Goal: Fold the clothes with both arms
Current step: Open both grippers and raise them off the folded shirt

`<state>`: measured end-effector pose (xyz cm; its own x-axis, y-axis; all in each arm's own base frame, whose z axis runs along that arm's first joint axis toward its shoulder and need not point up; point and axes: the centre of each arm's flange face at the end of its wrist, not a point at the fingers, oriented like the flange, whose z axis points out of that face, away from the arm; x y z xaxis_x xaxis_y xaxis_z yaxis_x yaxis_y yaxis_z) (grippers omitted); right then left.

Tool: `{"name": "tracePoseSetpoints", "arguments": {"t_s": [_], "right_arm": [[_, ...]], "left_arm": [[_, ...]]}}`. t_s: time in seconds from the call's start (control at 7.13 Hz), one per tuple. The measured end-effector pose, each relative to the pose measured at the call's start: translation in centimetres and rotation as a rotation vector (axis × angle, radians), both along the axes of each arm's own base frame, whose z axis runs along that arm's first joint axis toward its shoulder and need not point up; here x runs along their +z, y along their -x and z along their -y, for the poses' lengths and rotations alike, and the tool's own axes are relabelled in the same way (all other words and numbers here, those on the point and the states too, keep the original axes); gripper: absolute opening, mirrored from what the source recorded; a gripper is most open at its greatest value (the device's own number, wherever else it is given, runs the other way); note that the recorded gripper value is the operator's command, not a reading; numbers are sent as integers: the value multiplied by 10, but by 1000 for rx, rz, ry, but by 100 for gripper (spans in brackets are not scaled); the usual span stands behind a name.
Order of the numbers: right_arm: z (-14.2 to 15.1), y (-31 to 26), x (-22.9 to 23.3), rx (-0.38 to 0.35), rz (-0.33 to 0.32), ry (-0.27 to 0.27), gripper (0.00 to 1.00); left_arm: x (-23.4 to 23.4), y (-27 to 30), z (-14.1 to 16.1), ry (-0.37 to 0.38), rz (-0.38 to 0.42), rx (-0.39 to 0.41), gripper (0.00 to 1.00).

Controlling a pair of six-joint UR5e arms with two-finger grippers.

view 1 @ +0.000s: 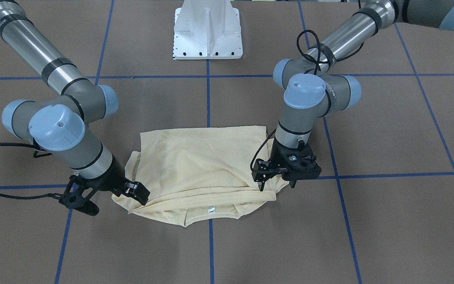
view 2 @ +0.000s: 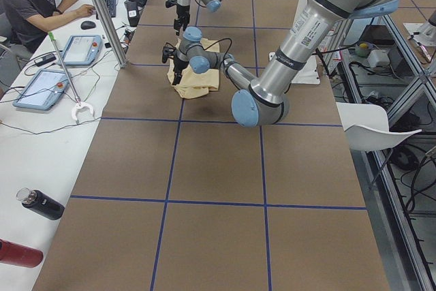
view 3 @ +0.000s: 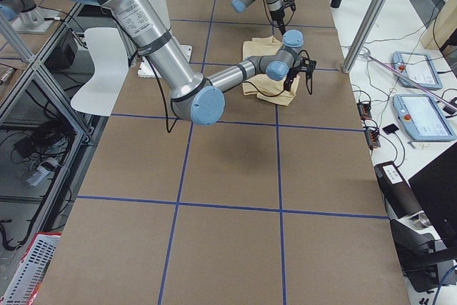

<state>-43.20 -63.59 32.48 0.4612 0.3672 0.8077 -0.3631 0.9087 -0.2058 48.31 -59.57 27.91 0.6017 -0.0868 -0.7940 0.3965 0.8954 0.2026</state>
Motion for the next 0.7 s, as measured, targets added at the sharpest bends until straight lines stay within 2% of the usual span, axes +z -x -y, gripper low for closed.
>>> {"name": "tracePoseSetpoints", "arguments": {"t_s": [0.14,0.28,0.42,0.7], "right_arm": [[-11,-7,-3,-3,13,-16,100],[-36,-15,-5,-13,31,-36,100],[-72,-16,-2,-29,43,-50,100],[-143,10,4,-47,41,-41,100]], "left_arm": [[-9,10,1,-6,-7,-9,99],[-21,22,-3,-6,-7,-14,99],[-33,37,-15,-2,-3,-16,99],[-41,65,-41,-3,-5,-18,99]]}}
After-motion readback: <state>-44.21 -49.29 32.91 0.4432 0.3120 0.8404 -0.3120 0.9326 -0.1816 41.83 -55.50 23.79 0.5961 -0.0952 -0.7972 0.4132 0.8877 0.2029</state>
